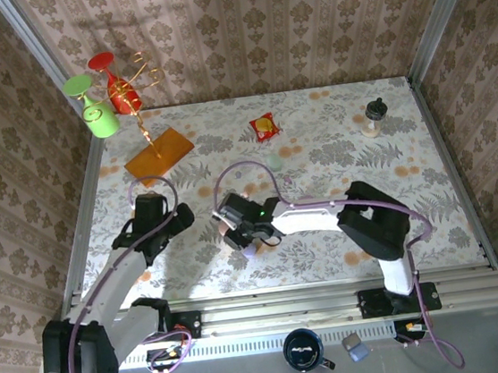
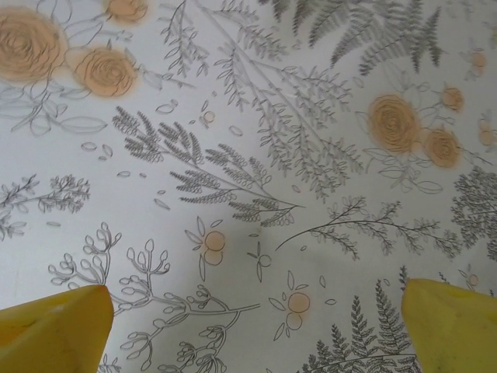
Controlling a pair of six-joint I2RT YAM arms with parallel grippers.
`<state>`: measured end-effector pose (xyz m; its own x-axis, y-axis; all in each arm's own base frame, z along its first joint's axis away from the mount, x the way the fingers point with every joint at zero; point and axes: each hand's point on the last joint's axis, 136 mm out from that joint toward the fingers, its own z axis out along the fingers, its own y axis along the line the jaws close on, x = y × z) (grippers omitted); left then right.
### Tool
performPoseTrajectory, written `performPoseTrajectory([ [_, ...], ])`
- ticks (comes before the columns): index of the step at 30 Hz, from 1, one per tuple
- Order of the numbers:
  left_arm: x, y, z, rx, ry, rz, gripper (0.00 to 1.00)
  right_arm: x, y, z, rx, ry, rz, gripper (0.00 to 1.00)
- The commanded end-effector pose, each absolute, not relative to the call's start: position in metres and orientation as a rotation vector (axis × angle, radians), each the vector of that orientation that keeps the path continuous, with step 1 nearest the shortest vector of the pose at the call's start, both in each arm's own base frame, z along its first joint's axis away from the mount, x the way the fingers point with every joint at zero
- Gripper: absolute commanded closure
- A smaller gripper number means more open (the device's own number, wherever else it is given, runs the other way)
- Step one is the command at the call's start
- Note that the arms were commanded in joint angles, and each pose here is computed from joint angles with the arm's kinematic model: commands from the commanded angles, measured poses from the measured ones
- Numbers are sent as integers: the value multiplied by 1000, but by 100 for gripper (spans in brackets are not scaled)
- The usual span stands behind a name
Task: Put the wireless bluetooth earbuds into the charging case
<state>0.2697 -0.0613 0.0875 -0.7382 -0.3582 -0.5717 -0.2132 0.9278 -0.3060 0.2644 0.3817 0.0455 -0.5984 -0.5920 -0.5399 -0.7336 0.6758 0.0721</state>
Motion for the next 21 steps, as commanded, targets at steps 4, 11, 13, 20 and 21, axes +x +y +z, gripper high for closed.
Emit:
performPoseTrajectory([
  [4,280,-85,110,-78,2265,-400,14,280,351,92,-1104,2245,528,58],
  [11,284,-127,137,234,2081,-539,6,297,300,130,-1111,2194,514,60],
  [13,280,-149,149,396,1979,-574,6,297,290,141,-1122,2177,518,61],
  [20,238,-208,161,842,1614,-621,4,287,274,166,-1191,2145,552,62],
  [21,232,-214,163,883,1575,-641,4,283,274,168,-1210,2138,565,62],
])
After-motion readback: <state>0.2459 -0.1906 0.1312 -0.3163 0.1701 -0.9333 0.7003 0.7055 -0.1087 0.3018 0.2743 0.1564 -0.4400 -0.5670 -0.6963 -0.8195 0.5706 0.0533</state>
